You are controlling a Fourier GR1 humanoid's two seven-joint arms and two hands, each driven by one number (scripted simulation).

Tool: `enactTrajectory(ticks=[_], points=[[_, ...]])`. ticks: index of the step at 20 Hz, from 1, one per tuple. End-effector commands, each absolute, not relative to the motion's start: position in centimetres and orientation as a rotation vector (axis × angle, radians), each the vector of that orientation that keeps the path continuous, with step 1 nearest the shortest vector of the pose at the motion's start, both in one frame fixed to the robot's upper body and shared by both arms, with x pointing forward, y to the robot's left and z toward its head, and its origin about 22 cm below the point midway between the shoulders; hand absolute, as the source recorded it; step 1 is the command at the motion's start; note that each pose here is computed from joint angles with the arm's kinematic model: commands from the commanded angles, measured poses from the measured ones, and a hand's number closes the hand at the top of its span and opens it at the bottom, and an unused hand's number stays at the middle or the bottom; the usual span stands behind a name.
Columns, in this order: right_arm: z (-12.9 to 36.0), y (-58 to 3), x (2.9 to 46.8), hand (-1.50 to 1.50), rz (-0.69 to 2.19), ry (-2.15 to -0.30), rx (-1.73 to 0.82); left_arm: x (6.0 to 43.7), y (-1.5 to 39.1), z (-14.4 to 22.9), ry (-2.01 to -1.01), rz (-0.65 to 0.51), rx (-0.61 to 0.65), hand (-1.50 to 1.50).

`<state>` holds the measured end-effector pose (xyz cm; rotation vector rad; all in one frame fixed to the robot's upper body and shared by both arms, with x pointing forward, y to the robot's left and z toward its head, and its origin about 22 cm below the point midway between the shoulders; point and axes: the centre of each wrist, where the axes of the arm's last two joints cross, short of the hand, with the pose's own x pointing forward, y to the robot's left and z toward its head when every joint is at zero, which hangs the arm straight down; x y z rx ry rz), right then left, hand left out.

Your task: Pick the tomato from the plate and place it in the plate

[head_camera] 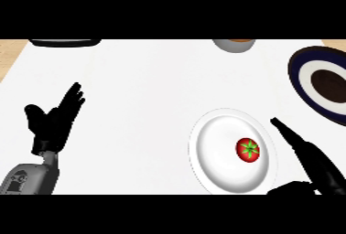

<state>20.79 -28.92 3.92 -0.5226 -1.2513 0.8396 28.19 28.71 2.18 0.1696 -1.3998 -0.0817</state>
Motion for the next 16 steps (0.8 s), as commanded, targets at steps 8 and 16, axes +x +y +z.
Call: enactTrajectory(ticks=[8,16], points=[[4.0,-25.5,24.9,-1.5,0.914,-1.129,-0.51,27.2,29.0,2.2,-1.417,-0.096,0.199,0.0],[3.1,-25.2,26.2,-1.5,0.95,-1.106,-0.552,29.7,27.0,3.1,-1.411,-0.07,0.157,0.0]])
